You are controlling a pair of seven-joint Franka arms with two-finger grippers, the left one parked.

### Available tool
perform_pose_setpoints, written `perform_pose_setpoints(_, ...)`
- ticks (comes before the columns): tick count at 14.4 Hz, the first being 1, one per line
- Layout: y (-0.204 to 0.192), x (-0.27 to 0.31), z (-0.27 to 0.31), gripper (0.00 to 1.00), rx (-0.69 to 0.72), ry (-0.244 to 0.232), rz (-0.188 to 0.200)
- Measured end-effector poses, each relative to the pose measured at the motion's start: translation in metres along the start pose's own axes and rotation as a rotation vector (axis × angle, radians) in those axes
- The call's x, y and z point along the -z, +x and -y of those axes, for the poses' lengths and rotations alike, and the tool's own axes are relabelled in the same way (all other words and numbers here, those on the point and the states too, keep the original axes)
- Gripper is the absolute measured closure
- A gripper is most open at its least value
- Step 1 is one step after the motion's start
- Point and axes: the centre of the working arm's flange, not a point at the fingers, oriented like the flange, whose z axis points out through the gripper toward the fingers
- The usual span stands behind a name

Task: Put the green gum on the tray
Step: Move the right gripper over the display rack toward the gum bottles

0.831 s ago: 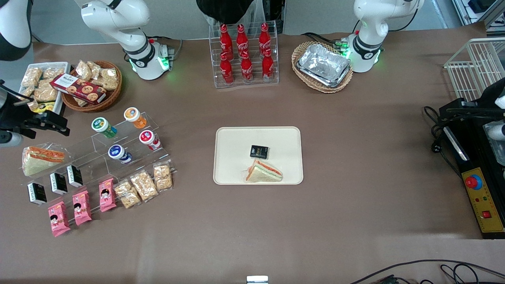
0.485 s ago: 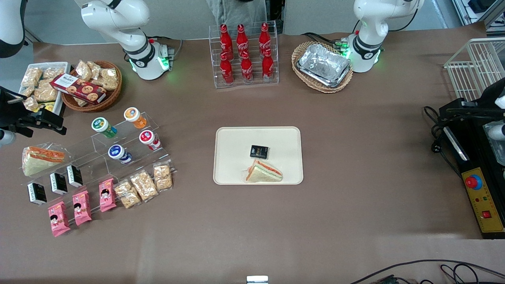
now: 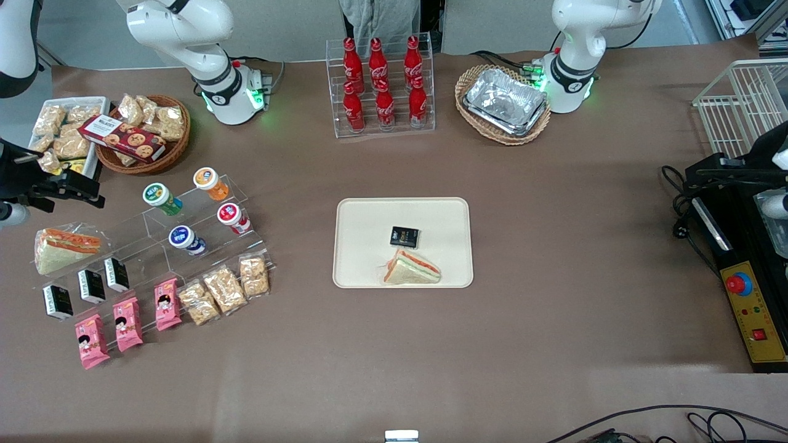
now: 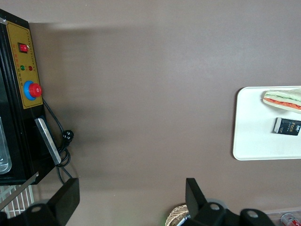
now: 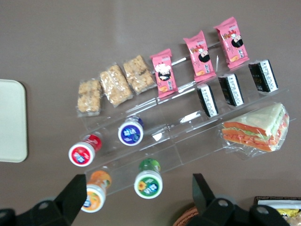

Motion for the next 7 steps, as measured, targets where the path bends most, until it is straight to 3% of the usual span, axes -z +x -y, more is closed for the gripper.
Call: perform_pose_setpoints(7, -0.093, -0.035, -0.051, 0.0, 0.017, 0.04, -0.028)
